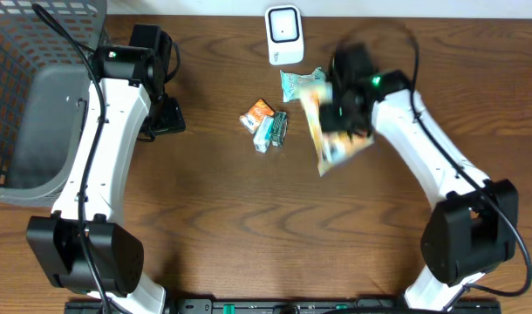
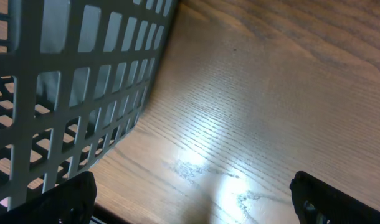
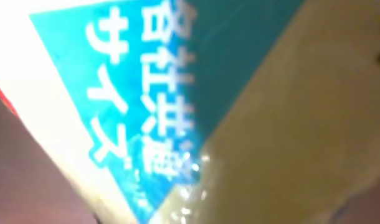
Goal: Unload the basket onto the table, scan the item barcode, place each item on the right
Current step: 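Grasp the yellow pack with the right gripper and raise it to the scanner, then carry the yellow pack to the right edge of the table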
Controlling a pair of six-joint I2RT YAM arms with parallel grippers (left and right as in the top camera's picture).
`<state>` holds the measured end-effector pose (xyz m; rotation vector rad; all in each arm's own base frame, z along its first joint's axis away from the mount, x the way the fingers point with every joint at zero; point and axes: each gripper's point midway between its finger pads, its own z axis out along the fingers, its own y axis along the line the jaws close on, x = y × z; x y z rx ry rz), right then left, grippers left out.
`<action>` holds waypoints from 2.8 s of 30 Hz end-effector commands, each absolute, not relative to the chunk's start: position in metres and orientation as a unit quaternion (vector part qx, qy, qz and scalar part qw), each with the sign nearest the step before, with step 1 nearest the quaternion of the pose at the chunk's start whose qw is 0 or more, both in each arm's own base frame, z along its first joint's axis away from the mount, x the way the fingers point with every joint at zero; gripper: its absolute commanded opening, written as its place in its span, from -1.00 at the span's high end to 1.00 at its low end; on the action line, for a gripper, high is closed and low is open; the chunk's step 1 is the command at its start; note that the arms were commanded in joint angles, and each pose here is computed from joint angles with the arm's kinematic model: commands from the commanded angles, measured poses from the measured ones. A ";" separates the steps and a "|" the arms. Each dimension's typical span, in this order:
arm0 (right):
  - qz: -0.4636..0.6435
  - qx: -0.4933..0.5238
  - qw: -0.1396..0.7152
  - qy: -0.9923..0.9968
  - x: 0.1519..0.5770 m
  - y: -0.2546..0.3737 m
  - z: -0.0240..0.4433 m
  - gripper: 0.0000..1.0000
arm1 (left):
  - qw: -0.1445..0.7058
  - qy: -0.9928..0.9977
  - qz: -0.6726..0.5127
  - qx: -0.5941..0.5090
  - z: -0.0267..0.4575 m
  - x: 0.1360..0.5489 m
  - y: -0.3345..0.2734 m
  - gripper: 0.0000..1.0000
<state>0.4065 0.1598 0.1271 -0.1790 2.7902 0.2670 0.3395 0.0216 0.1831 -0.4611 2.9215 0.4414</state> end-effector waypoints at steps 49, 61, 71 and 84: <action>0.357 0.158 0.269 0.881 0.612 0.126 0.186 0.98 | 0.074 0.973 0.158 -0.148 0.183 0.338 0.026 -0.95; 0.109 0.225 0.196 0.948 0.537 -0.110 0.131 0.98 | 0.073 0.973 0.158 -0.148 0.183 0.338 0.026 -0.96; -0.092 0.317 0.108 0.938 0.445 -0.257 0.117 -0.35 | 0.073 0.973 0.158 -0.148 0.183 0.338 0.026 -0.96; 0.357 0.214 0.155 0.896 0.507 -0.088 0.164 -0.27 | 0.074 0.973 0.158 -0.148 0.183 0.338 0.026 -0.96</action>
